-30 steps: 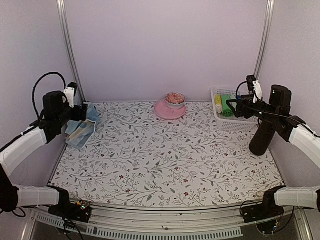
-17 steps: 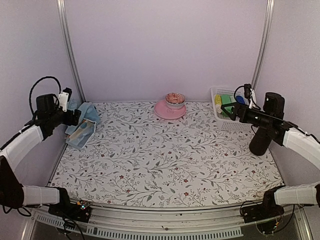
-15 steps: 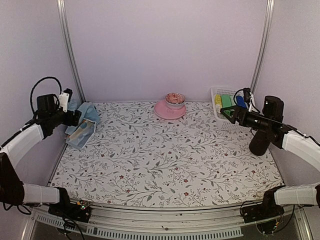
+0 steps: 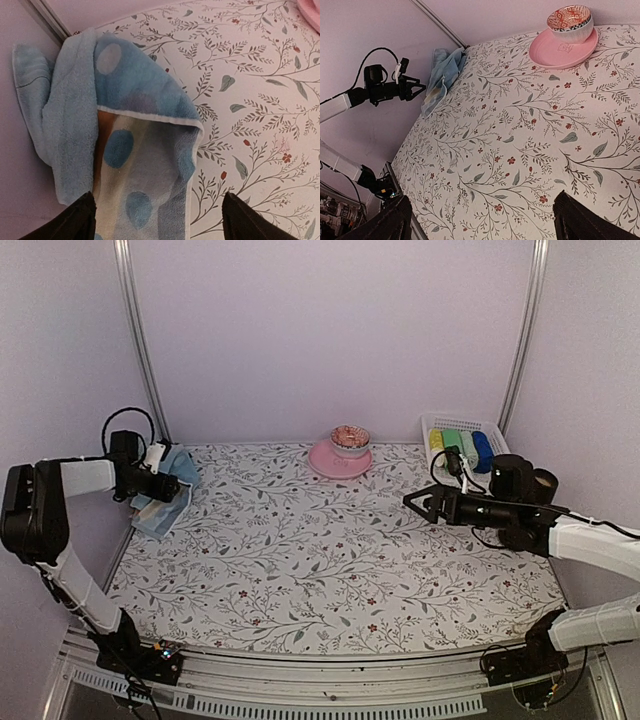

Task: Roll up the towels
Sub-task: Pick up the towel from the corner of the board.

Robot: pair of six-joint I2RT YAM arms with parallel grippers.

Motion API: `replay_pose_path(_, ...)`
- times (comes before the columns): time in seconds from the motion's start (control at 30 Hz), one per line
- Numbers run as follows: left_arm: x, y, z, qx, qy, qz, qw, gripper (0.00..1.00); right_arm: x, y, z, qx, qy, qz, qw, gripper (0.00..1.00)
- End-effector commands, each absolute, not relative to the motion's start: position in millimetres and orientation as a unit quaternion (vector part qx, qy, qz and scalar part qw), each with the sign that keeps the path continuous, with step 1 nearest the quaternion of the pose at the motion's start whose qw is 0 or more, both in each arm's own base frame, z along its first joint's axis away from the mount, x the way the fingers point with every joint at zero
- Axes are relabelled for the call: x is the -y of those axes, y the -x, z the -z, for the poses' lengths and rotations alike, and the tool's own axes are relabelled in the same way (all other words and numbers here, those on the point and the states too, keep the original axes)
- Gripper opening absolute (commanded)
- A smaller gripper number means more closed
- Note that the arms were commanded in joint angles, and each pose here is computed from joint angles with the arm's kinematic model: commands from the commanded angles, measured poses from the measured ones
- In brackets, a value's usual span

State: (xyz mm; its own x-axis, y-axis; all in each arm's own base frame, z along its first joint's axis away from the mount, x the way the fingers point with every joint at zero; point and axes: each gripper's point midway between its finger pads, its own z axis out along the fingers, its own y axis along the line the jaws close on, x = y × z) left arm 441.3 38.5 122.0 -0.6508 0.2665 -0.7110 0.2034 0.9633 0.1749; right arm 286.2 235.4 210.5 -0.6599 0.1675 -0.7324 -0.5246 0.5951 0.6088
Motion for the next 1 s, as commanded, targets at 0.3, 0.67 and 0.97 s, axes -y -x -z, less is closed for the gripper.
replay_pose_path(0.3,-21,-438,-47,-0.930,-0.188,-0.064,0.309,0.78,-250,-291,-195,-0.811,0.131,-0.399,0.406,0.99)
replay_pose_path(0.67,-23,-445,-27,-0.936,-0.193,-0.078,0.286,0.55,-256,-289,-191,-0.812,0.145,-0.389,0.411,0.99)
replay_pose_path(0.97,-34,-456,-26,-0.933,-0.187,-0.105,0.288,0.50,-261,-289,-186,-0.815,0.153,-0.384,0.407,0.99)
